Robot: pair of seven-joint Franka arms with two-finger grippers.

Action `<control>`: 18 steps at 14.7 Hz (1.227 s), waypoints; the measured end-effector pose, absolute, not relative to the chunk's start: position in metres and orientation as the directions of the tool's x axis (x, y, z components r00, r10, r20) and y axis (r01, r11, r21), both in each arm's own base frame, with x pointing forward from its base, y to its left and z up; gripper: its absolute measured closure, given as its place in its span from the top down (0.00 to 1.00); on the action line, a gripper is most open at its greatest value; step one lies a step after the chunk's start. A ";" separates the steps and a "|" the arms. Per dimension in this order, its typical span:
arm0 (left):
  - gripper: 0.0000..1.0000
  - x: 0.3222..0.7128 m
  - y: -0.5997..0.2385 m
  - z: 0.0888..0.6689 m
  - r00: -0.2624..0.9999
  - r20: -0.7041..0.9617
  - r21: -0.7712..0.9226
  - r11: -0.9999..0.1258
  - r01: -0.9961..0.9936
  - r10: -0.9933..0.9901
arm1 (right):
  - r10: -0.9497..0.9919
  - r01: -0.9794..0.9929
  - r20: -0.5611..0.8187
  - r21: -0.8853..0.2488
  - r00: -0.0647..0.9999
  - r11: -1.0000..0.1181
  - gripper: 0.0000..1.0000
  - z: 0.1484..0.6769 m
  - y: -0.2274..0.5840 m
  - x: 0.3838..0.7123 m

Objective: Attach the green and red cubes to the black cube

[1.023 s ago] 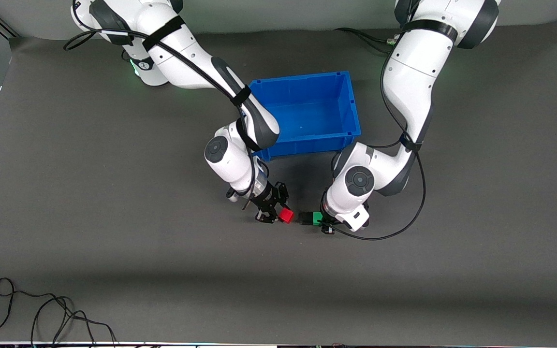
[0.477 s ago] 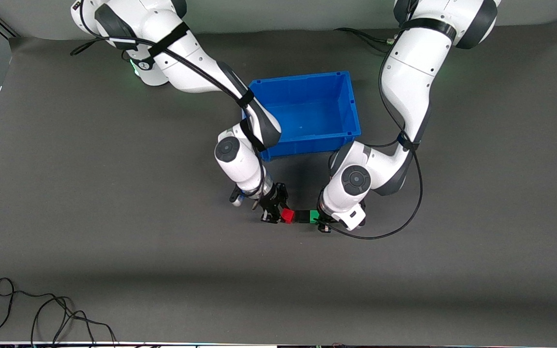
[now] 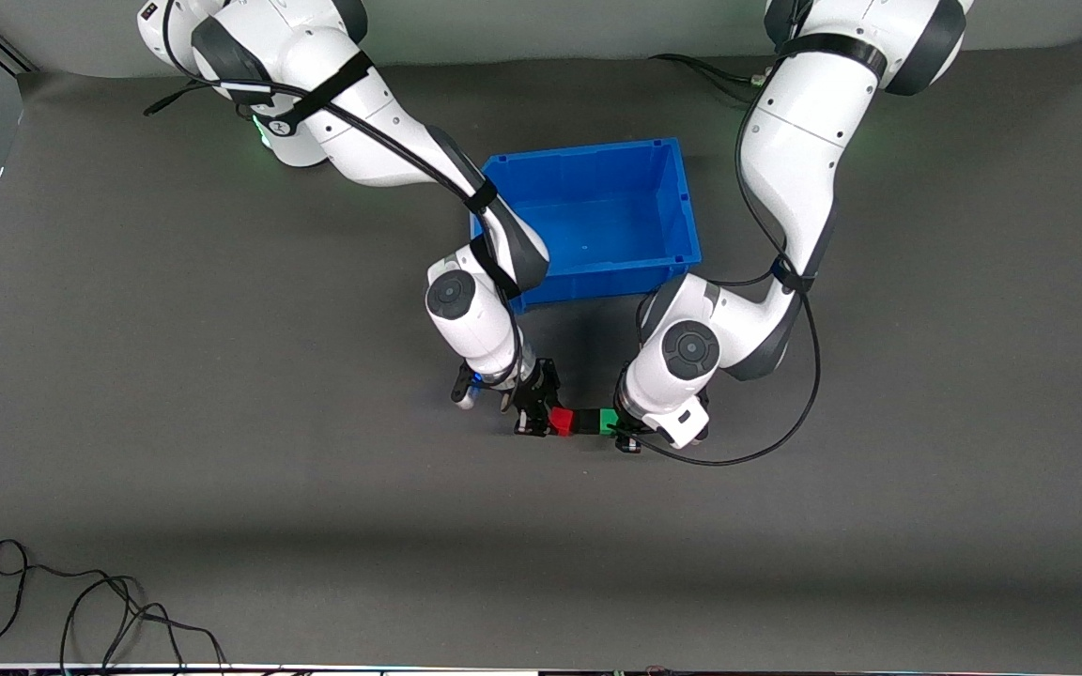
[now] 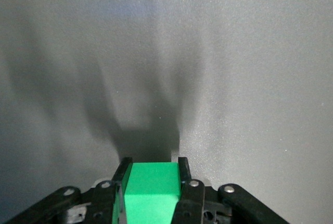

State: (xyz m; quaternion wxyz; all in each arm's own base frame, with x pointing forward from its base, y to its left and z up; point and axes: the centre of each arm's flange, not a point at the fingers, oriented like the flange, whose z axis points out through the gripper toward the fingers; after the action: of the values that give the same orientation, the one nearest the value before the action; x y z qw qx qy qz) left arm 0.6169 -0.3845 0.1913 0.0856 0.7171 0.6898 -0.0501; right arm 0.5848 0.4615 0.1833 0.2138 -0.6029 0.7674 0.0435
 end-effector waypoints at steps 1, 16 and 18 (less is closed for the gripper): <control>0.37 0.617 -0.385 0.191 0.043 -0.190 0.053 -0.034 0.998 0.981 | -0.906 -0.944 -0.384 -0.191 -0.180 0.268 0.40 0.186 0.463 0.586; 0.79 0.622 -0.380 0.198 0.065 -0.168 0.052 -0.057 0.997 0.984 | -0.909 -0.949 -0.381 -0.186 -0.167 0.253 0.94 0.188 0.468 0.587; 0.99 0.628 -0.367 0.209 0.113 -0.145 0.026 -0.110 0.994 0.983 | -0.932 -0.964 -0.348 -0.198 -0.101 0.178 1.00 0.194 0.463 0.592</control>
State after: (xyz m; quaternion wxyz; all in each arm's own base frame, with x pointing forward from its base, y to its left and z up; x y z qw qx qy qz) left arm 0.6277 -0.3672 0.2088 0.0583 0.7437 0.6644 -0.0456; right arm 0.5920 0.4628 0.1935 0.2005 -0.6398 0.7409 0.0395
